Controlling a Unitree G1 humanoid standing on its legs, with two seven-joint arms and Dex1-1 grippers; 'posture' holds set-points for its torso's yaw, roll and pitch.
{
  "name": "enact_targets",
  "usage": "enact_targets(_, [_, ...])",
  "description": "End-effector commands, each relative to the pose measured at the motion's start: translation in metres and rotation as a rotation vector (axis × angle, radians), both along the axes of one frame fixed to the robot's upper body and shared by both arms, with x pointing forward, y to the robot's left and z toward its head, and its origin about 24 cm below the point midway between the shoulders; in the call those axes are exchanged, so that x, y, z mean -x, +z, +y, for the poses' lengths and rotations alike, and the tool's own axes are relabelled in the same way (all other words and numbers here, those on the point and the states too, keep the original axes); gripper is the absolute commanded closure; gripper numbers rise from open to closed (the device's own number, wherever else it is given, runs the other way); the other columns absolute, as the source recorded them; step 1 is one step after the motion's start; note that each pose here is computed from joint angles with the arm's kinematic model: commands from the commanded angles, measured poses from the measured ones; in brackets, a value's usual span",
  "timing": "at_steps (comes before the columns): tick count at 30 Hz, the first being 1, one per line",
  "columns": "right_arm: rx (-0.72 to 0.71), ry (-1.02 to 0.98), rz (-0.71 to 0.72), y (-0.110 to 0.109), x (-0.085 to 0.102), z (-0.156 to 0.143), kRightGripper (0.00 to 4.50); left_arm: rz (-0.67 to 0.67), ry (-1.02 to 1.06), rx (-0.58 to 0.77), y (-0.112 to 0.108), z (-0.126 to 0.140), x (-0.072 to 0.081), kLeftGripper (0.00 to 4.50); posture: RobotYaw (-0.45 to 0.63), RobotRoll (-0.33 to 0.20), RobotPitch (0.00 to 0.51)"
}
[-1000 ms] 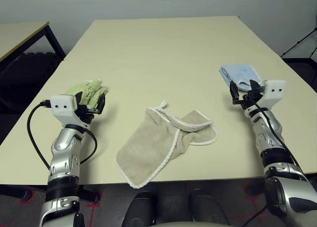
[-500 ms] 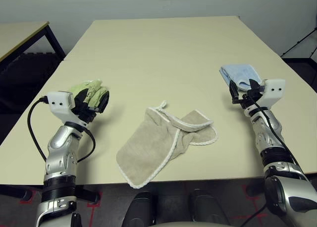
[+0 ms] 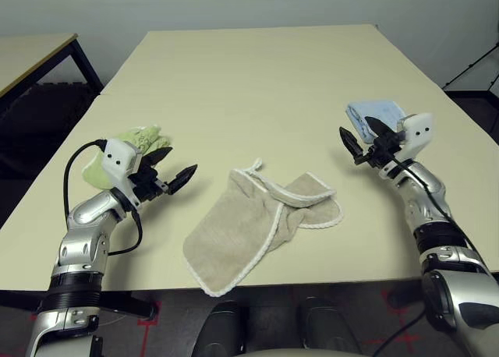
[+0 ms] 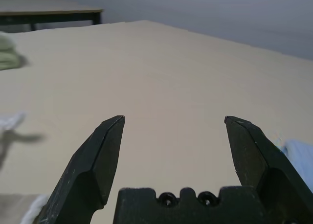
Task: Fold the towel and set it aside.
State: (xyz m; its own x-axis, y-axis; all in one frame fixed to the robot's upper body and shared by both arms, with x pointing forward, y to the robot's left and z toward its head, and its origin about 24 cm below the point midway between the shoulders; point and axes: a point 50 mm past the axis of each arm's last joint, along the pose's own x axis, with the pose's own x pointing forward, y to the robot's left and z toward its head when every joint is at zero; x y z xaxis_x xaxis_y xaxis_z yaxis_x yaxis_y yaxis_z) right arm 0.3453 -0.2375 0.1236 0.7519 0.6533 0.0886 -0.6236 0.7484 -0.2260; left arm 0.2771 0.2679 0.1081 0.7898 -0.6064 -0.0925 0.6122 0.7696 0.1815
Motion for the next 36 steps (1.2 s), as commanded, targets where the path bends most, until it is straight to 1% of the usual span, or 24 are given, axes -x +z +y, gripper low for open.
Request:
enact_targets(1, [0.091, 0.19, 0.015, 0.007, 0.005, 0.0, 0.06, 0.014, -0.061, -0.013, -0.003, -0.005, 0.001, 0.06, 0.02, 0.0, 0.041])
enact_targets(4, [0.167, 0.333, 0.032, 0.011, 0.011, -0.003, 0.06, 0.012, -0.084, -0.011, -0.003, -0.007, 0.002, 0.06, 0.02, 0.0, 0.041])
enact_targets(7, [0.325, 0.424, 0.038, 0.01, 0.015, -0.007, 0.06, 0.009, -0.106, -0.018, -0.003, -0.009, 0.002, 0.06, 0.02, 0.0, 0.04])
enact_targets(9, [0.401, 0.46, 0.021, 0.01, 0.016, -0.008, 0.06, 0.008, -0.109, -0.018, -0.004, -0.01, 0.002, 0.06, 0.02, 0.0, 0.04])
enact_targets(12, [0.455, 0.496, -0.011, 0.011, 0.016, -0.007, 0.06, 0.002, -0.11, -0.01, -0.004, -0.012, 0.001, 0.06, 0.03, 0.0, 0.039])
enact_targets(15, [0.515, 0.589, -0.017, 0.01, 0.02, -0.005, 0.06, 0.002, -0.112, -0.008, -0.004, -0.014, 0.001, 0.06, 0.03, 0.0, 0.038])
enact_targets(18, [0.559, 0.664, -0.001, 0.008, 0.024, -0.003, 0.06, 0.004, -0.113, -0.011, -0.004, -0.014, 0.001, 0.06, 0.03, 0.0, 0.037])
enact_targets(23, [0.625, 0.699, 0.008, 0.009, 0.027, -0.005, 0.06, 0.004, -0.115, -0.012, -0.004, -0.014, 0.0, 0.06, 0.03, 0.0, 0.036])
enact_targets(26, [0.661, 0.721, -0.035, 0.013, 0.026, -0.002, 0.06, 0.003, -0.116, -0.011, -0.004, -0.015, -0.001, 0.06, 0.02, 0.0, 0.035])
enact_targets(30, [0.705, 0.78, -0.072, 0.013, 0.028, 0.007, 0.06, 0.002, -0.116, -0.012, -0.004, -0.016, -0.001, 0.06, 0.03, 0.0, 0.033])
enact_targets(36, [0.713, 0.84, -0.094, 0.011, 0.027, 0.019, 0.06, 0.004, -0.113, -0.021, -0.005, -0.015, -0.002, 0.06, 0.03, 0.0, 0.032])
